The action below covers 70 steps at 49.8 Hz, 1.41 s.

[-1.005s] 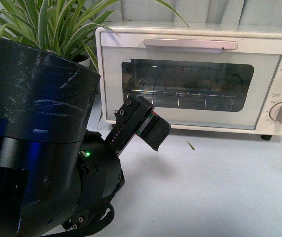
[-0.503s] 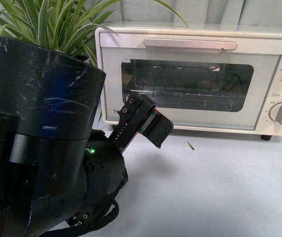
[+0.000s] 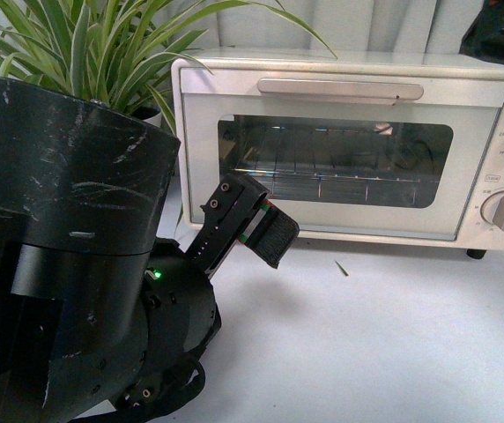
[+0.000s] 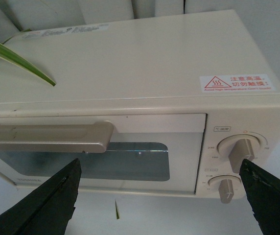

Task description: Open oven

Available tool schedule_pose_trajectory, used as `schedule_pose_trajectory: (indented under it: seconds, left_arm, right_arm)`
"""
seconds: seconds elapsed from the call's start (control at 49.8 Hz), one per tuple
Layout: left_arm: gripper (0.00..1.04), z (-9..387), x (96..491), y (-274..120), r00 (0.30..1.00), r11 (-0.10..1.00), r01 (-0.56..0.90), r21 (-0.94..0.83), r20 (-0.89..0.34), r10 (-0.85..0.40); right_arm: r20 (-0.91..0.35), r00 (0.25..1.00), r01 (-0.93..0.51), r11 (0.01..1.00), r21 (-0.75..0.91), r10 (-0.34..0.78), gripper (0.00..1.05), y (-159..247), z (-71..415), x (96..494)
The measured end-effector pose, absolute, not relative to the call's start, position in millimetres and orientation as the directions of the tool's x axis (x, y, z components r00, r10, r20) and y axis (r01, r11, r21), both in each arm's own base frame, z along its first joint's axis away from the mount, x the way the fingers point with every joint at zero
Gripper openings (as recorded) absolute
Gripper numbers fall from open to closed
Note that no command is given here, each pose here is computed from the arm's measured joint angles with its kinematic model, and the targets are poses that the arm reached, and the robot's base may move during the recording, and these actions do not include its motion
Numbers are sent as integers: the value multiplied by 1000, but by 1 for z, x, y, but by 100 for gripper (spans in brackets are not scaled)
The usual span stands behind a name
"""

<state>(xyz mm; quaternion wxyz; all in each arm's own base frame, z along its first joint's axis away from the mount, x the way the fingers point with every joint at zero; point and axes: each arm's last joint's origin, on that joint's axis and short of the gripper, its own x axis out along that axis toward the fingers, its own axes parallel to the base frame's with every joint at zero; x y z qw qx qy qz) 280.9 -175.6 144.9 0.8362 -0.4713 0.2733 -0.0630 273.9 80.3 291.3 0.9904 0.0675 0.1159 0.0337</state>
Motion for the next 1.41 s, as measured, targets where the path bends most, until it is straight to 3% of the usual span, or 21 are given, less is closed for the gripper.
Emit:
schedule_pose_trajectory:
  seconds: [0.683, 1.407]
  left_arm:
    - [98, 145, 282, -174, 845, 527, -170, -833, -398, -356]
    - [98, 146, 284, -175, 847, 522, -170, -836, -395, -356]
  right_arm:
    - [-302, 953, 40, 989, 146, 7, 95, 97, 282, 317]
    - [-333, 943, 48, 989, 142, 2, 95, 107, 284, 336]
